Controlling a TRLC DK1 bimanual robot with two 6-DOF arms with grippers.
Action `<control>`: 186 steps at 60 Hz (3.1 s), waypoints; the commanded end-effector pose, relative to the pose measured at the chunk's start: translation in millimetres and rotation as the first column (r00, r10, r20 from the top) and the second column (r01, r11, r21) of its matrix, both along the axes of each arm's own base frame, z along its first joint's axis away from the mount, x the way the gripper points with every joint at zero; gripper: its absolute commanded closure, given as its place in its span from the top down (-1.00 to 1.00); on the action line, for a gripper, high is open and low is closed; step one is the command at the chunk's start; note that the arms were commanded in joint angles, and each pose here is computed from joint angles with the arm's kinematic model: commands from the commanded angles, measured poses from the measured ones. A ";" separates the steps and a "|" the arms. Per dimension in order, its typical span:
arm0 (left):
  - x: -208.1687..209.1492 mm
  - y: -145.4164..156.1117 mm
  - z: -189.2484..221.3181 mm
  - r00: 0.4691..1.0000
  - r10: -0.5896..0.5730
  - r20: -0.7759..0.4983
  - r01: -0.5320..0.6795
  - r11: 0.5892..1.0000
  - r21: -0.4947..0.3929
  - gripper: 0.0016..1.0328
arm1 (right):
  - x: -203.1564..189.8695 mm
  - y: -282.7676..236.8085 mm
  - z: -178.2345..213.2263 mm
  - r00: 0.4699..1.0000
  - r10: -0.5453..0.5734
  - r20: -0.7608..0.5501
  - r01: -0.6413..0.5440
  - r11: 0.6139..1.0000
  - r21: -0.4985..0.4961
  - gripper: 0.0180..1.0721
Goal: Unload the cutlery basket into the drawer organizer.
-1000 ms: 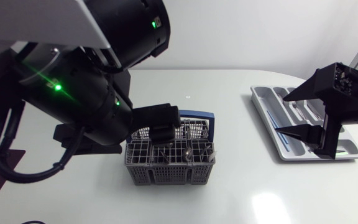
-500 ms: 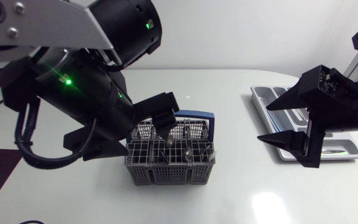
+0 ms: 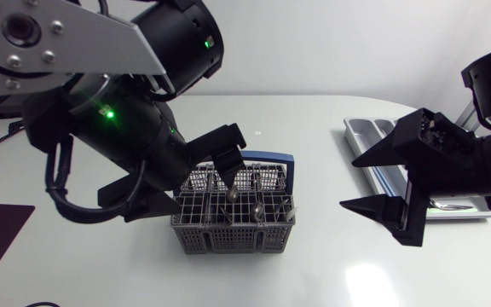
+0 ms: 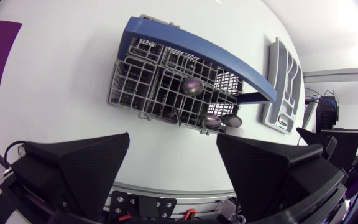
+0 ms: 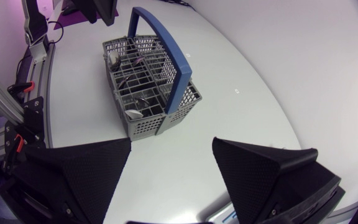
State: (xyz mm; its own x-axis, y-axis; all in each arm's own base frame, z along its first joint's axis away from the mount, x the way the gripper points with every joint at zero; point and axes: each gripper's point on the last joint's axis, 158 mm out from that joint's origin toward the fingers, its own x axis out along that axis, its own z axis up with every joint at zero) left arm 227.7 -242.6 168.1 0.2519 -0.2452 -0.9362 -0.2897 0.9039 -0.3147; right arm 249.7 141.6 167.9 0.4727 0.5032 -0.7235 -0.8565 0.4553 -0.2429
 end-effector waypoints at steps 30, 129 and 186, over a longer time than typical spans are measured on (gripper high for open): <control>3.6 -2.9 -29.5 0.994 0.069 -0.084 -0.067 0.997 0.025 0.65 | -15.5 19.1 -23.0 0.999 0.015 -0.045 -0.013 0.999 0.044 0.79; 25.3 -22.0 -88.7 0.999 0.004 -0.038 -0.002 0.997 0.071 -0.88 | -17.1 19.8 -40.1 0.998 0.020 -0.051 -0.018 0.999 0.041 0.79; 30.0 -18.1 -60.0 0.999 -0.004 0.037 0.004 1.000 -0.015 -0.93 | -16.8 20.9 -38.9 0.999 0.022 -0.047 -0.021 0.999 0.040 0.79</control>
State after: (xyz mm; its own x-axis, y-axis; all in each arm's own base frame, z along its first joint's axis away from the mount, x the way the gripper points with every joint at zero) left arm 259.4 -267.7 103.0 0.2705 -0.2507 -0.9295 -0.2824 0.9024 -0.3256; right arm 234.9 161.2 132.3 0.4336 0.5420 -0.7199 -0.8762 0.4402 -0.1964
